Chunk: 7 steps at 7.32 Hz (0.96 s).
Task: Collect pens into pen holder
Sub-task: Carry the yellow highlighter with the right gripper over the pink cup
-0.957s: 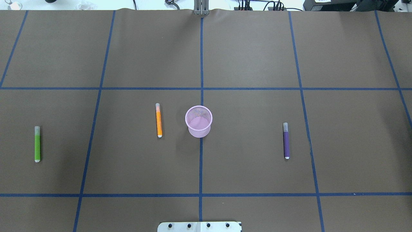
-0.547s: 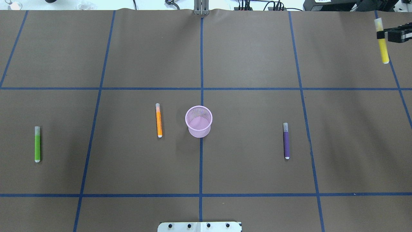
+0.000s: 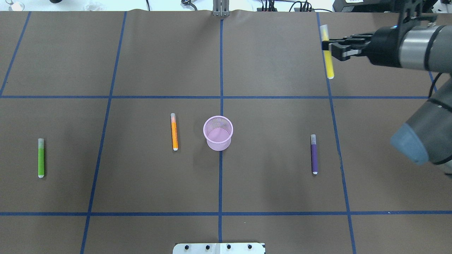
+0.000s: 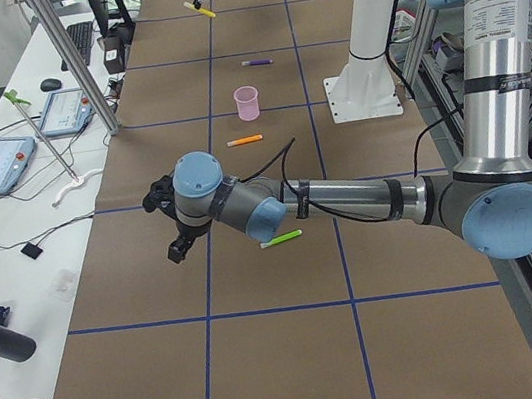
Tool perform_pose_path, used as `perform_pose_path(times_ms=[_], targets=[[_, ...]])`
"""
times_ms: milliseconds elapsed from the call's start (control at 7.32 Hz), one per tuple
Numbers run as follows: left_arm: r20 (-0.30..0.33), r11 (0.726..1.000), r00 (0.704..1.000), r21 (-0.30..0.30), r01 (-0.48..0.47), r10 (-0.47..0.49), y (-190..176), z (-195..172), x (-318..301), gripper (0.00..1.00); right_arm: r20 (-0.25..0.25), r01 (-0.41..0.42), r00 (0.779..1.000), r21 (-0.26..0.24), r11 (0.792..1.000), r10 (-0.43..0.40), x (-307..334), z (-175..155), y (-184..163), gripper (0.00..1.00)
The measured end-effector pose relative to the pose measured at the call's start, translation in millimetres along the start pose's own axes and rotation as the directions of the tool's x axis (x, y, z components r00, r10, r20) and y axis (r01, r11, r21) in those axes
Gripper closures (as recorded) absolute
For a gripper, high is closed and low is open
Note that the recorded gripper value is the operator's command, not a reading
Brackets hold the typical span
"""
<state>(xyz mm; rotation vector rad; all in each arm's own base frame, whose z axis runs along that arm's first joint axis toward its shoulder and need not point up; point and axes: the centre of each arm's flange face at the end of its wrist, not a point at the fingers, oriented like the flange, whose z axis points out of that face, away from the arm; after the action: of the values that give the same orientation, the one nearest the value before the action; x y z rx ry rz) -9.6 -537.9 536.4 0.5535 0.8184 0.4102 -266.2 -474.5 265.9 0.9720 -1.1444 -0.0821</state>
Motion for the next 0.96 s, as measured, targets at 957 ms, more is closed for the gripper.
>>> perform_pose_path(times_ms=[957], targets=[[-0.029,1.000,1.000,-0.014,0.000,0.000,-13,19,19,0.00,-0.100,-0.043,0.993,0.240,0.970,0.069,-238,111,130,1.00]])
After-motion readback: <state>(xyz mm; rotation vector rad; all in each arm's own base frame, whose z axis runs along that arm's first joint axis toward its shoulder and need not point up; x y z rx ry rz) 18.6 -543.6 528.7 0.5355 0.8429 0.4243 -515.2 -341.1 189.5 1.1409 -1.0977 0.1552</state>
